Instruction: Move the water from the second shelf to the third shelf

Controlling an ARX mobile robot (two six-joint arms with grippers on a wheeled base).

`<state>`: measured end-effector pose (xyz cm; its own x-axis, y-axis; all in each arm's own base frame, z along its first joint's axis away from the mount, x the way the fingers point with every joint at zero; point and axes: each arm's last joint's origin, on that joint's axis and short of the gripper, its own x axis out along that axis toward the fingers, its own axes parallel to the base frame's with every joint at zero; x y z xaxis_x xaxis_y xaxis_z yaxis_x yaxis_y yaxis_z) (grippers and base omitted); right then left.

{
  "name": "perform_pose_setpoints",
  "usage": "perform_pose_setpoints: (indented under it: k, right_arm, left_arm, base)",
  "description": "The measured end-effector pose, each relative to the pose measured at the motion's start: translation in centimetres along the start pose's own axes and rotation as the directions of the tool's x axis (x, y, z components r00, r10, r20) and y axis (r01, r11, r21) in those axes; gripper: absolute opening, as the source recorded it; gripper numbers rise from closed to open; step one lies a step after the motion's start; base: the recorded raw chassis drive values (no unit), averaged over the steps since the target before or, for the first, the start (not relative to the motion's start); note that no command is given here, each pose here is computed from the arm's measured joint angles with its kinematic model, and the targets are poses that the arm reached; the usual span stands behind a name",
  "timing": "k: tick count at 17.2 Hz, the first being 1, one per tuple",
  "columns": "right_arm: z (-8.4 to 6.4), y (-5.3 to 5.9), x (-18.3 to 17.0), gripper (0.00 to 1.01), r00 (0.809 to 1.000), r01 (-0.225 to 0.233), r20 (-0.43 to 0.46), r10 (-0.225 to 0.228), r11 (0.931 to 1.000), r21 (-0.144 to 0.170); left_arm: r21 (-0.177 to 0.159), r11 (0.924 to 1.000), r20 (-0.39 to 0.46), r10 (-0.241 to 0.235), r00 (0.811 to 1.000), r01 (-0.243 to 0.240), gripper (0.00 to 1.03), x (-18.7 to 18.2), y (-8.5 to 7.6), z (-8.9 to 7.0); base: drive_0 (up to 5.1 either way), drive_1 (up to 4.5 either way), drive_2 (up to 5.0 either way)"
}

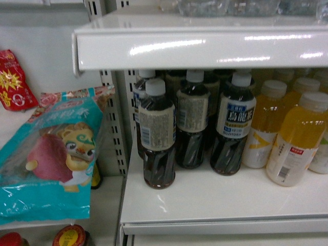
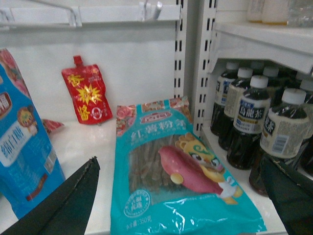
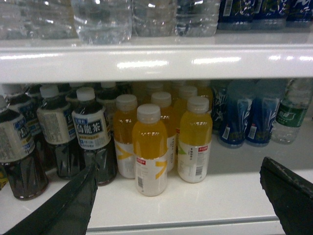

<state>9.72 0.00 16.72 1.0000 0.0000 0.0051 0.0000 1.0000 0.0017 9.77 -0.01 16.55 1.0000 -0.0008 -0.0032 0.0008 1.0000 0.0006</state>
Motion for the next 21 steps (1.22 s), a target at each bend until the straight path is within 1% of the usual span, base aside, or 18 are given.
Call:
perform_pose_setpoints:
  k: [21]
  right_arm:
    - [-0.02,0.00,0.00,0.98,1.000,0.000,-0.002,0.000,1.0000,-0.002]
  left_arm:
    - [0.000,1.0000,-0.002,0.000,1.000,0.000,0.98,0.00,0.00,-0.01]
  base:
    - [0.0,0.00,0.0]
